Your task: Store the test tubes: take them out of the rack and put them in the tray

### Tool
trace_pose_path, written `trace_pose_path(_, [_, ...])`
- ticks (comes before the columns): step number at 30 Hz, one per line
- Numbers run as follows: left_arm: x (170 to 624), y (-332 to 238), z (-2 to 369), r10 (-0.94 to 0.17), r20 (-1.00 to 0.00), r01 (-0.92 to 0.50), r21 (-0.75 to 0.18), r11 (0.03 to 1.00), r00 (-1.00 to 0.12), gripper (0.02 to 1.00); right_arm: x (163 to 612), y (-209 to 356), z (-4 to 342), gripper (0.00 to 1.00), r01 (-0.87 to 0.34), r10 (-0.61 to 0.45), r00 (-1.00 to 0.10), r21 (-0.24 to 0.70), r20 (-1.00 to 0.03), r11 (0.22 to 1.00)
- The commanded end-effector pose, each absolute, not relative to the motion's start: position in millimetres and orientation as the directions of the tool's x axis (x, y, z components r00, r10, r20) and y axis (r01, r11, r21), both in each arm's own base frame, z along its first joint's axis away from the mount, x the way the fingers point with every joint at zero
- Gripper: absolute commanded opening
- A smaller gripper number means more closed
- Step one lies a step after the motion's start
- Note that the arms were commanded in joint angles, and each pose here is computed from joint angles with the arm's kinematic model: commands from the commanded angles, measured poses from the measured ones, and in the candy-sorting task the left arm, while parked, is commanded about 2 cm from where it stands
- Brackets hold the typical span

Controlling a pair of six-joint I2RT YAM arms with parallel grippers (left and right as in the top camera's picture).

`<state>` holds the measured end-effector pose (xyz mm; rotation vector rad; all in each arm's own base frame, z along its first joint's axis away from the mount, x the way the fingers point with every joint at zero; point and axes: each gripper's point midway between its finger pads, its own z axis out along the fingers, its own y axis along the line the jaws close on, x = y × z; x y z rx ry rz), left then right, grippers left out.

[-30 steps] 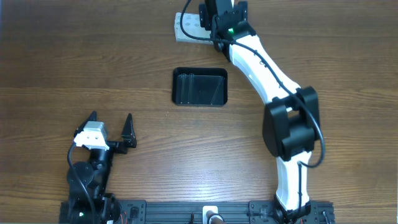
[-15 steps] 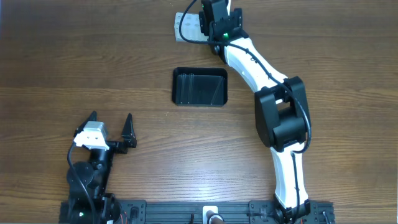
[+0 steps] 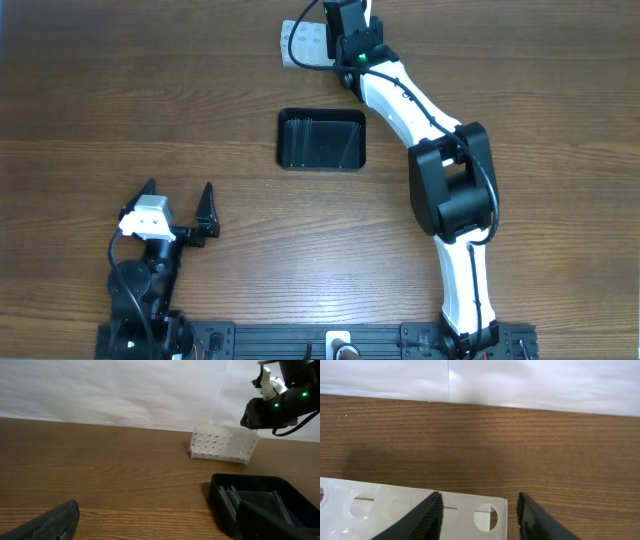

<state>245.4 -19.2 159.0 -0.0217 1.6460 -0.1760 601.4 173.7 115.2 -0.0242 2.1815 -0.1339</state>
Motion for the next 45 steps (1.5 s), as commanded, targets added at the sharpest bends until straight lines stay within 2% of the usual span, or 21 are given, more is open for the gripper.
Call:
trace_pose_path(1, [245,-19,158,-0.107,-0.991,0.096,-0.114,0.989,-0.082,0.998,602,167,106,0.303,0.056,-0.054,-0.59,-0.108,-0.806,0.993])
trace_pose_path(6, [245,-19,158,-0.107,-0.991,0.095,-0.114,0.989,-0.082,1.0,601,167,105,0.202,0.056,-0.055,-0.593,-0.109,-0.804,0.992])
trace_pose_path(20, [245,-19,158,-0.107,-0.991,0.095,-0.114,0.989,-0.082,1.0,601,167,105,0.11,0.056,-0.055,-0.592,-0.109,-0.804,0.992])
trace_pose_path(25, [245,-19,158,-0.107,-0.991,0.095,-0.114,0.989,-0.082,1.0,602,167,118,0.097,0.058,-0.049,-0.576,-0.101,-0.816,0.993])
trace_pose_path(28, [245,-19,158,-0.107,-0.991,0.095,-0.114,0.989,-0.082,1.0,601,167,140,0.097,0.061,-0.037,-0.547,-0.085,-0.836,0.995])
trace_pose_path(39, [245,-19,158,-0.107,-0.991,0.095,-0.114,0.989,-0.082,1.0,575,159,321,0.099,0.061,0.079,-0.257,0.065,-0.963,0.996])
trace_pose_path(42, [245,-19,158,-0.107,-0.991,0.096,-0.114,0.989,-0.082,1.0,565,156,351,0.099,0.055,0.098,-0.209,0.089,-0.973,0.995])
trace_pose_path(45, [245,-19,158,-0.107,-0.991,0.095,-0.114,0.989,-0.082,1.0,552,160,352,0.099,0.05,0.118,-0.244,0.109,-0.962,0.993])
